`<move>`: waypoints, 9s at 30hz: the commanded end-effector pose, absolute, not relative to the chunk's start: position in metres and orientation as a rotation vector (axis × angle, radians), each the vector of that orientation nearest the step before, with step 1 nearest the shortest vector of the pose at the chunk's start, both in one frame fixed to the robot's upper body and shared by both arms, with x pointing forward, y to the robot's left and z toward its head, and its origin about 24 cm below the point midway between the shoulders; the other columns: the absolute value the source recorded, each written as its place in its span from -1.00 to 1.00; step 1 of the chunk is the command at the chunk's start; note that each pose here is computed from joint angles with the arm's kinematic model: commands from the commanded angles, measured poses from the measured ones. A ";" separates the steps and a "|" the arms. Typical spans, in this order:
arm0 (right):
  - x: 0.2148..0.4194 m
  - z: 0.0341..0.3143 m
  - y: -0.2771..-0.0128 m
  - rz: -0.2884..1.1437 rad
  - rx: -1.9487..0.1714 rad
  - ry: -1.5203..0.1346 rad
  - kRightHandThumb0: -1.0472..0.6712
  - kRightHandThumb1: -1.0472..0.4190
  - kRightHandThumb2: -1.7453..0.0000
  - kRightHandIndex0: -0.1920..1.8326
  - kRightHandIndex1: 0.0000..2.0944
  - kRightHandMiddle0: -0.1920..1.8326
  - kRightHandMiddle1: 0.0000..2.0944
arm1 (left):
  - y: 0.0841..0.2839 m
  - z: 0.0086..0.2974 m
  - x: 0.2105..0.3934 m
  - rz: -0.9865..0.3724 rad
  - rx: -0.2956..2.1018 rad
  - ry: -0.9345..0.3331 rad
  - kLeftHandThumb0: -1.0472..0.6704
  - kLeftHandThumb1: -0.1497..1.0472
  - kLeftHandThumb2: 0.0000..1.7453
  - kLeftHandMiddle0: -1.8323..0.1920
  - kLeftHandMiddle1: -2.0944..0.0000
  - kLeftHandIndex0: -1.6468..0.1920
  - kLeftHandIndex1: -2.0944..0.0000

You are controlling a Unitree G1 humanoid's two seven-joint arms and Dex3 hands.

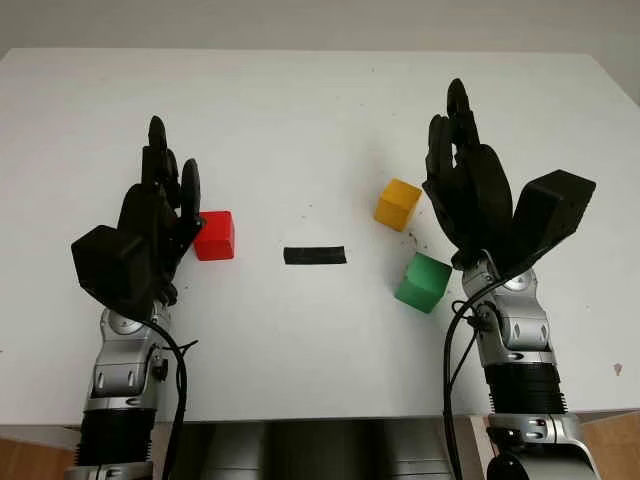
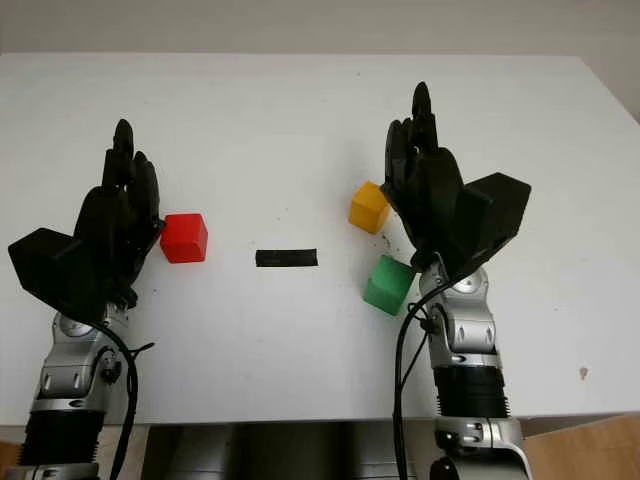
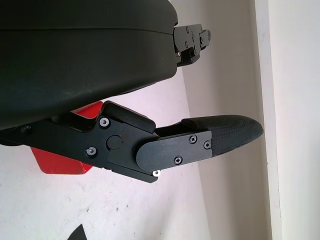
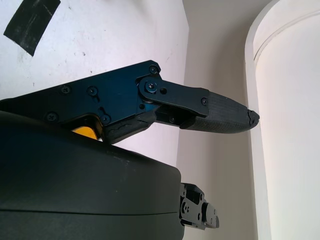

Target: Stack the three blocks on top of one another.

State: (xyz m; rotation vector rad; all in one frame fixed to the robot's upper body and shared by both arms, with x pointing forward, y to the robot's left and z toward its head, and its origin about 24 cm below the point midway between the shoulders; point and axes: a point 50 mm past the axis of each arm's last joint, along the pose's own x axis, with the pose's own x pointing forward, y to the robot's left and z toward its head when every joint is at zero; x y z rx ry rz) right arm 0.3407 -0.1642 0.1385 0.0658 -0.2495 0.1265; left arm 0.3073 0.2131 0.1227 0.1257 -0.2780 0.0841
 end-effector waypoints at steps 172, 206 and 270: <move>0.322 0.154 -0.180 0.089 0.054 -0.247 -0.60 -1.00 0.15 -1.00 -1.00 -1.00 -1.00 | 0.227 0.183 0.318 -0.140 1.613 -0.160 -0.21 1.00 -0.79 0.68 0.94 0.72 -0.47; 0.322 0.151 -0.174 0.103 0.039 -0.258 -0.61 -1.00 0.16 -1.00 -1.00 -1.00 -1.00 | 0.135 0.242 0.337 -0.572 1.805 -0.284 -0.19 0.90 -0.94 0.61 0.96 0.40 -0.52; 0.318 0.149 -0.176 0.065 0.039 -0.257 -0.63 -1.00 0.20 -1.00 -1.00 -1.00 -1.00 | 0.103 0.198 0.348 -0.833 1.937 -1.040 -0.32 0.79 -0.94 0.75 0.96 0.39 -0.24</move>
